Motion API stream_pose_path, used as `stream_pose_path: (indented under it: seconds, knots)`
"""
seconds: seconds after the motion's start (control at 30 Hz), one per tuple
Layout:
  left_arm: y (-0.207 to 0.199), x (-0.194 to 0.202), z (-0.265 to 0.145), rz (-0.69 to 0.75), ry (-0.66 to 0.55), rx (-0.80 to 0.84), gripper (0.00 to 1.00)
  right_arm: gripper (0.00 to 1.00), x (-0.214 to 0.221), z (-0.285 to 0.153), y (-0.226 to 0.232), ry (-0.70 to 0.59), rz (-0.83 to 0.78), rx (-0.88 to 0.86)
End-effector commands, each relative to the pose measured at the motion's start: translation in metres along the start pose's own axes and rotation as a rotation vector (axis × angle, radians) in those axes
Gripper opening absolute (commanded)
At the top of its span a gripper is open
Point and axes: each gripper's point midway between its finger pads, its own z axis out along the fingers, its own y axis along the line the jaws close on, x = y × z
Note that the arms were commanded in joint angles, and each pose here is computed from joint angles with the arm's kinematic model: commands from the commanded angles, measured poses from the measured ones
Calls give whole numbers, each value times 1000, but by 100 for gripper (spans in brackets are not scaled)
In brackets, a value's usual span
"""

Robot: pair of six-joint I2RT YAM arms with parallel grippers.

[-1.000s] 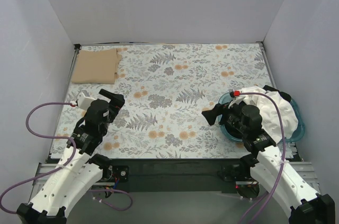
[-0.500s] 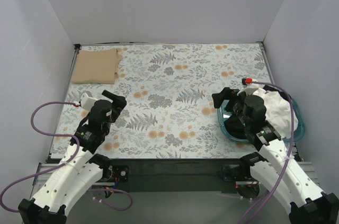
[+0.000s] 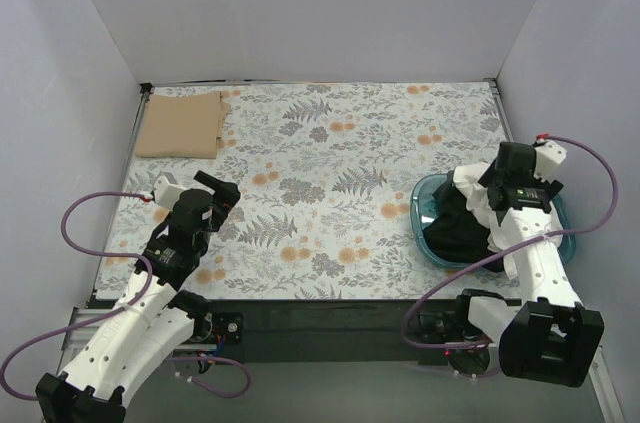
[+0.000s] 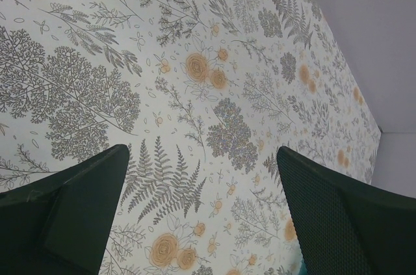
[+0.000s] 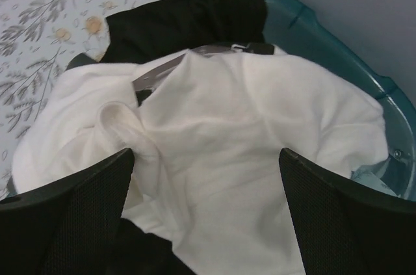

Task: Fold and stack the t-shirts
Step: Grab the tshirt from the pile

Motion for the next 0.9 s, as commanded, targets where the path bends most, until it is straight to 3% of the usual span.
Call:
stream_pose_path:
  seconds: [0.0, 0.27, 0.37, 0.43, 0.47, 0.5, 0.8, 0.87]
  knots:
    - [2, 0, 2, 11, -9, -3, 97, 98, -13, 4, -25, 1, 97, 56]
    - [2, 2, 2, 15, -1, 2, 97, 95, 3, 20, -40, 64, 164, 7]
    - [1, 2, 2, 14, 1, 5, 97, 83, 9, 24, -26, 95, 168, -77]
    - [3, 3, 2, 18, 2, 0, 97, 61, 12, 26, -23, 103, 161, -94]
    - [3, 3, 2, 16, 1, 1, 97, 61, 12, 27, -24, 103, 163, -91]
    - [2, 4, 2, 16, 9, 5, 97, 45, 12, 26, -25, 101, 165, -89]
    - [1, 8, 4, 27, 24, 2, 97, 1, -27, -2, -19, -45, 186, -185]
    - [1, 7, 5, 30, 22, -5, 97, 1, -41, -15, -14, -94, 194, -237]
